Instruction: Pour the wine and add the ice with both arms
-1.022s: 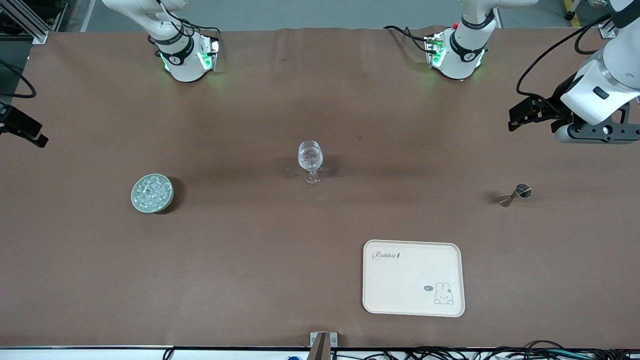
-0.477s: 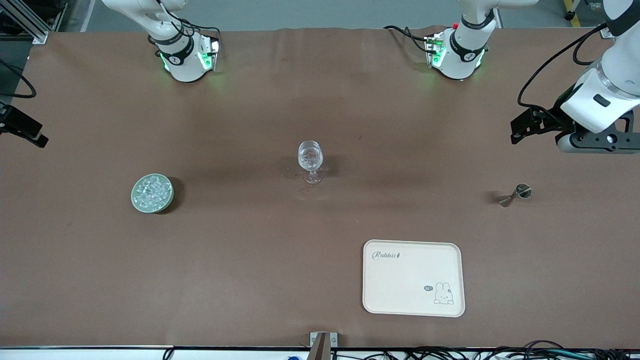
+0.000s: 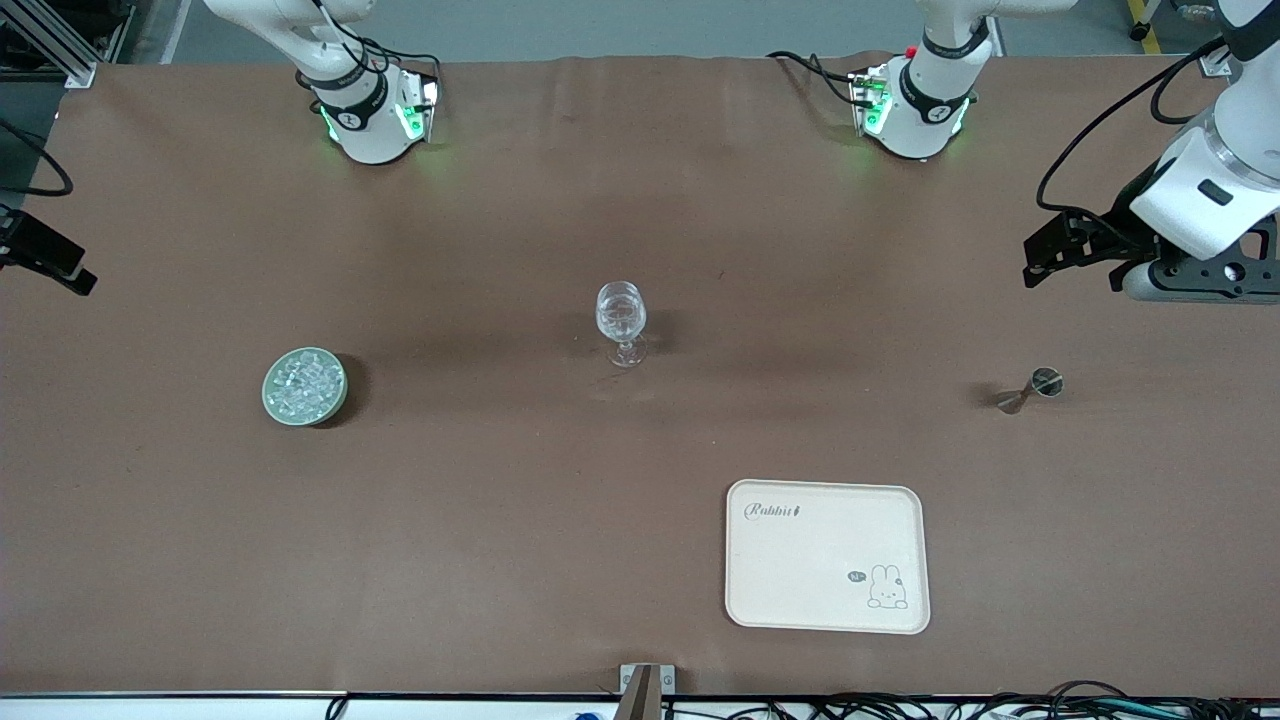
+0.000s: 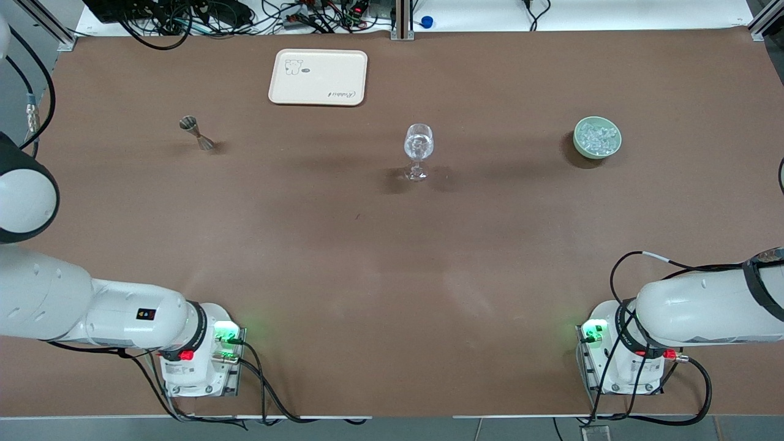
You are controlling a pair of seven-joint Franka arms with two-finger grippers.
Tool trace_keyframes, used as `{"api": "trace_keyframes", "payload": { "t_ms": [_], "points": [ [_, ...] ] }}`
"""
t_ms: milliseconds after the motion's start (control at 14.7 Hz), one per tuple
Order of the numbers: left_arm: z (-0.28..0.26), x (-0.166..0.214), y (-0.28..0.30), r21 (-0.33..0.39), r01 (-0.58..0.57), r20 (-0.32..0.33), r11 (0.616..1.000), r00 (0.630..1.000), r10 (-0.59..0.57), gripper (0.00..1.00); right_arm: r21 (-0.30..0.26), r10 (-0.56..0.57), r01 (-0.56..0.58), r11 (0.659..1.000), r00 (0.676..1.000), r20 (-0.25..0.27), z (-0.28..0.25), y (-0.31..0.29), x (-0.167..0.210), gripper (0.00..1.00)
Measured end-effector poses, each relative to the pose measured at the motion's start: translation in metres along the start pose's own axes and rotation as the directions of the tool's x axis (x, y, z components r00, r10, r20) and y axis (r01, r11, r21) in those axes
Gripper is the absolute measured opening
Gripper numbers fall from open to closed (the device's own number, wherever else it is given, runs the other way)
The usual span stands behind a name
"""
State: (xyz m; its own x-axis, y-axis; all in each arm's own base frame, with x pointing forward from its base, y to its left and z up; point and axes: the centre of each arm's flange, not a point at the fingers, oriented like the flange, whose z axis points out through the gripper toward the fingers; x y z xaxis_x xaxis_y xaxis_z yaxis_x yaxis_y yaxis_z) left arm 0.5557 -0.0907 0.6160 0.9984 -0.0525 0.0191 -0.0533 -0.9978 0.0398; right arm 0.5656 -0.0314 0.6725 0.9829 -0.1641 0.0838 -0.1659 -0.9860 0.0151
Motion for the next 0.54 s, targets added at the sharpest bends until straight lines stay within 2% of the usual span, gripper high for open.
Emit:
{"api": "trace_keyframes", "payload": {
  "t_ms": [545],
  "points": [
    [0.0048, -0.0029, 0.001, -0.001, -0.001, 0.012, 1.0, 1.0, 0.001, 0.99, 0.0, 0.0, 0.0, 1.0, 1.0, 0.0, 0.0001, -0.0001, 0.0, 1.0]
  ]
}}
